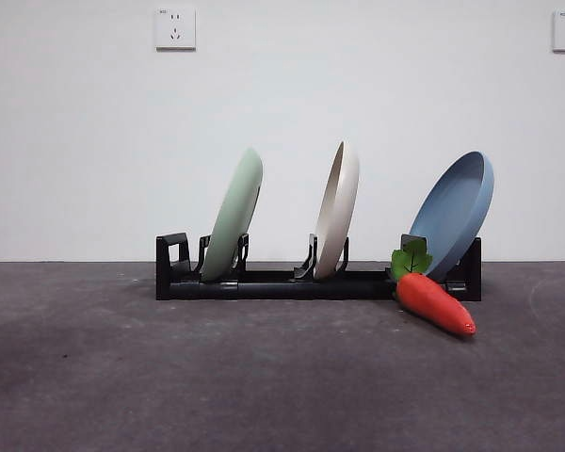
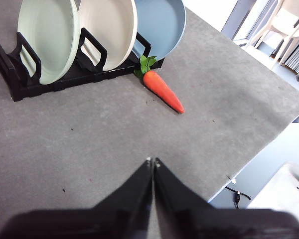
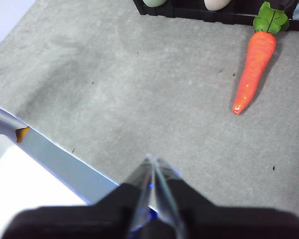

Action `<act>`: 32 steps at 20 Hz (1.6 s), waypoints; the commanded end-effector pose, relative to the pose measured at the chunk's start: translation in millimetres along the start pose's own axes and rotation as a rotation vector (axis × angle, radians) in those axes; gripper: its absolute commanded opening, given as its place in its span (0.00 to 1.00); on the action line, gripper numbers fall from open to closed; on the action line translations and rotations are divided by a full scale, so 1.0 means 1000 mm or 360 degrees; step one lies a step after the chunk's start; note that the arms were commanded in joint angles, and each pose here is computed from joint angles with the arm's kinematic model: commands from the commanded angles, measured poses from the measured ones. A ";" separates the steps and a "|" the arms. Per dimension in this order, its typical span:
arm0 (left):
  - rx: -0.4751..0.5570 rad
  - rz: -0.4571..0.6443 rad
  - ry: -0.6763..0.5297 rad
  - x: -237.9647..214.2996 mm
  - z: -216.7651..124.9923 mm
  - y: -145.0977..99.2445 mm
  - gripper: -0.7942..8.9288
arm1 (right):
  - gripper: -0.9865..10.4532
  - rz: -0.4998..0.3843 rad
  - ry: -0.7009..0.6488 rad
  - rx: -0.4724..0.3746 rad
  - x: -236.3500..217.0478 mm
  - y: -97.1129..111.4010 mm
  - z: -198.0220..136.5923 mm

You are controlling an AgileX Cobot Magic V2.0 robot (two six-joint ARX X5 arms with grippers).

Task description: Take the green plate from the plate rack,put the plate on the table,take the carrot from the table,put the carrot in the plate

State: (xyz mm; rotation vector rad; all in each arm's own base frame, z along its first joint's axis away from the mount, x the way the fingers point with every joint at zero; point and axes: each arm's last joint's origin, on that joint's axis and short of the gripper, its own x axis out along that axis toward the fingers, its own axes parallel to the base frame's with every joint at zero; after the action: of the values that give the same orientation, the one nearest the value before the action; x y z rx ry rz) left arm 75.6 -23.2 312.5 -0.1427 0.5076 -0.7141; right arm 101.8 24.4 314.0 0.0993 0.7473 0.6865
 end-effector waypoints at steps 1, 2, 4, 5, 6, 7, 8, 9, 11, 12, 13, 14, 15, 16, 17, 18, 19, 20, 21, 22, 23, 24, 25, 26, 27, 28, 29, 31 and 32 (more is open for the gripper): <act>0.0016 -0.0003 -0.0008 -0.001 0.001 0.000 0.50 | 0.49 -0.0004 -0.0010 -0.0004 -0.001 0.001 0.001; 0.0017 -0.0004 -0.0009 -0.001 0.001 0.000 0.65 | 0.64 -0.0004 -0.0010 0.0006 -0.001 0.001 0.001; 0.0020 -0.0005 -0.0013 -0.001 0.001 0.000 0.66 | 0.66 -0.0002 -0.0008 0.0021 -0.001 0.000 0.001; 0.0025 -0.0004 -0.0020 0.000 0.002 0.000 0.66 | 0.66 -0.0002 -0.0008 0.0021 -0.001 0.000 0.001; 0.0032 -0.0004 -0.0028 0.000 0.003 0.000 0.66 | 0.66 -0.0002 -0.0008 0.0021 -0.001 0.000 0.001; 0.0036 -0.0003 -0.0033 0.001 0.007 0.001 0.66 | 0.66 -0.0002 -0.0008 0.0021 -0.001 0.000 0.001; 0.0046 -0.0004 -0.0046 0.001 0.012 0.001 0.66 | 0.66 -0.0002 -0.0008 0.0021 -0.001 0.000 0.001; 0.0057 -0.0006 -0.0061 0.003 0.017 0.002 0.66 | 0.66 -0.0002 -0.0008 0.0021 -0.001 0.000 0.001; 0.0070 -0.0011 -0.0073 0.008 0.031 0.006 0.66 | 0.66 -0.0002 -0.0008 0.0021 -0.001 0.000 0.001; 0.0082 -0.0021 -0.0081 0.012 0.039 0.008 0.66 | 0.66 -0.0002 -0.0008 0.0021 -0.001 0.000 0.001; 0.0094 -0.0035 -0.0084 0.016 0.046 0.010 0.66 | 0.66 -0.0003 -0.0008 0.0021 -0.001 0.000 0.001; 0.0113 -0.0058 -0.0089 0.024 0.055 0.013 0.66 | 0.66 -0.0003 -0.0008 0.0021 -0.001 0.000 0.001; 0.0133 -0.0078 -0.0095 0.031 0.062 0.015 0.66 | 0.66 -0.0003 -0.0008 0.0022 -0.001 0.000 0.001; 0.0159 -0.0109 -0.0100 0.042 0.072 0.018 0.66 | 0.66 -0.0003 -0.0008 0.0021 -0.001 0.000 0.001; 0.0181 -0.0122 -0.0106 0.052 0.080 0.020 0.66 | 0.66 -0.0003 -0.0008 0.0021 -0.001 0.000 0.001; 0.0210 -0.0102 -0.0118 0.066 0.090 0.023 0.66 | 0.66 -0.0003 -0.0008 0.0022 -0.001 0.000 0.001; 0.0232 -0.0070 -0.0131 0.078 0.098 0.026 0.66 | 0.66 -0.0003 -0.0008 0.0021 -0.001 0.000 0.001; 0.0259 -0.0037 -0.0150 0.094 0.107 0.029 0.66 | 0.66 -0.0003 -0.0008 0.0022 -0.001 0.000 0.001; 0.0274 -0.0021 -0.0159 0.107 0.114 0.032 0.66 | 0.66 -0.0003 -0.0008 0.0022 -0.001 0.000 0.001; 0.0295 -0.0005 -0.0169 0.125 0.122 0.036 0.66 | 0.66 -0.0003 -0.0007 0.0022 -0.001 0.000 0.001; 0.0310 0.0009 -0.0177 0.139 0.127 0.041 0.66 | 0.66 -0.0003 -0.0007 0.0022 -0.001 0.000 0.001; 0.0320 0.0015 -0.0184 0.156 0.133 0.047 0.66 | 0.66 -0.0003 -0.0007 0.0022 -0.001 0.000 0.001; 0.0324 0.0011 -0.0183 0.171 0.136 0.051 0.66 | 0.66 -0.0003 -0.0006 0.0023 -0.001 0.000 0.001; 0.0322 0.0041 -0.0172 0.188 0.139 0.057 0.66 | 0.66 -0.0003 -0.0005 0.0024 -0.001 0.000 0.001; 0.0317 0.0079 -0.0157 0.202 0.140 0.061 0.66 | 0.66 -0.0003 -0.0005 0.0024 -0.001 0.000 0.001; 0.0313 0.0097 -0.0140 0.219 0.141 0.067 0.66 | 0.66 -0.0003 -0.0004 0.0025 -0.001 0.000 0.001; 0.0309 0.0095 -0.0125 0.233 0.141 0.073 0.66 | 0.66 -0.0003 -0.0004 0.0026 -0.001 0.000 0.001; 0.0308 0.0107 -0.0113 0.259 0.138 0.082 0.66 | 0.66 -0.0003 -0.0004 0.0037 -0.001 0.000 0.001; 0.0310 0.0127 -0.0105 0.271 0.136 0.085 0.66 | 0.66 -0.0003 -0.0003 0.0038 -0.001 0.000 0.001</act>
State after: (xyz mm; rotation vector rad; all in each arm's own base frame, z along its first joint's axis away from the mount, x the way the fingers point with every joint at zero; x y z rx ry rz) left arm 364.3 -141.2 301.1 0.0224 0.3828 -0.6668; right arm 102.0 24.4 313.8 0.1182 0.7574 0.6782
